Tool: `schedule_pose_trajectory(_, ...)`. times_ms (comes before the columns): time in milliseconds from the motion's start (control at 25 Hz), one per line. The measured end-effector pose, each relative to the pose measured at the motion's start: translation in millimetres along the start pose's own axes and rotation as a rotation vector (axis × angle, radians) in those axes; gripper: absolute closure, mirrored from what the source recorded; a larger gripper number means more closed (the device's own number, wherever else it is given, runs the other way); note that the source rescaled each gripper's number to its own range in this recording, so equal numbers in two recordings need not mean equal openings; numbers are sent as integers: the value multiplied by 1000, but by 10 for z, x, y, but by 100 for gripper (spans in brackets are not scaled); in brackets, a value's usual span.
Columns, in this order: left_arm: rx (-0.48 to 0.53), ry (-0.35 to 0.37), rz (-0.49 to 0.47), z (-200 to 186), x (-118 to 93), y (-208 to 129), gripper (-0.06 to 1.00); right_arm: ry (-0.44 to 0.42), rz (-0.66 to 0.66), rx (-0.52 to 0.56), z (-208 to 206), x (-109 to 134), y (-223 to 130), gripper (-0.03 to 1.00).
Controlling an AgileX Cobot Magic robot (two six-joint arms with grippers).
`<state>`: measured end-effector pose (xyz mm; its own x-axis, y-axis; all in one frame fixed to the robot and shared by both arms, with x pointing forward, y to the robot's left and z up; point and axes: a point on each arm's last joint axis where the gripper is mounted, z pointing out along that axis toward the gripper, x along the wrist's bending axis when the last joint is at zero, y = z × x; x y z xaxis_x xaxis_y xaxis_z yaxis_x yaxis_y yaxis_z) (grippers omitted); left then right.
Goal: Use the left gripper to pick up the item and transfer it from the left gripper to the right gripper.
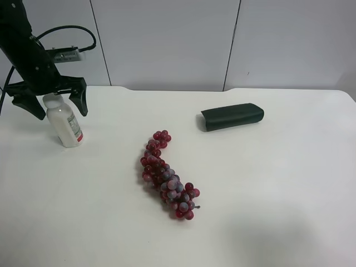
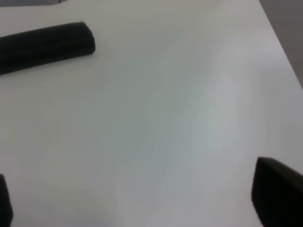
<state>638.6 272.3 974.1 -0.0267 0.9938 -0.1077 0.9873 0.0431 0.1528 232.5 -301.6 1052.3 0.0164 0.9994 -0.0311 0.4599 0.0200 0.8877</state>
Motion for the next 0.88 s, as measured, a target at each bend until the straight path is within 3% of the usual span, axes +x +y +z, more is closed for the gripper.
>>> schedule_pose_trajectory(120,5,1,3,37,3,5,-5,0,0,0,0,0,0,-3)
schedule_pose_trajectory(240,5,1,7,42,4,6,11,0,0,0,0,0,0,-3)
schedule_pose_trajectory(320,5,1,7,42,4,6,31,0,0,0,0,0,0,-3)
schedule_pose_trajectory(400,5,4,8,41,6,6,62,0,0,0,0,0,0,-3)
schedule_pose_trajectory(440,4,5,8,41,11,7,83,0,0,0,0,0,0,-3)
schedule_pose_trajectory(480,2,3,8,41,9,9,94,0,0,0,0,0,0,-3)
schedule_pose_trajectory(880,38,3,45,27,8,-17,92,0,0,0,0,0,0,-3)
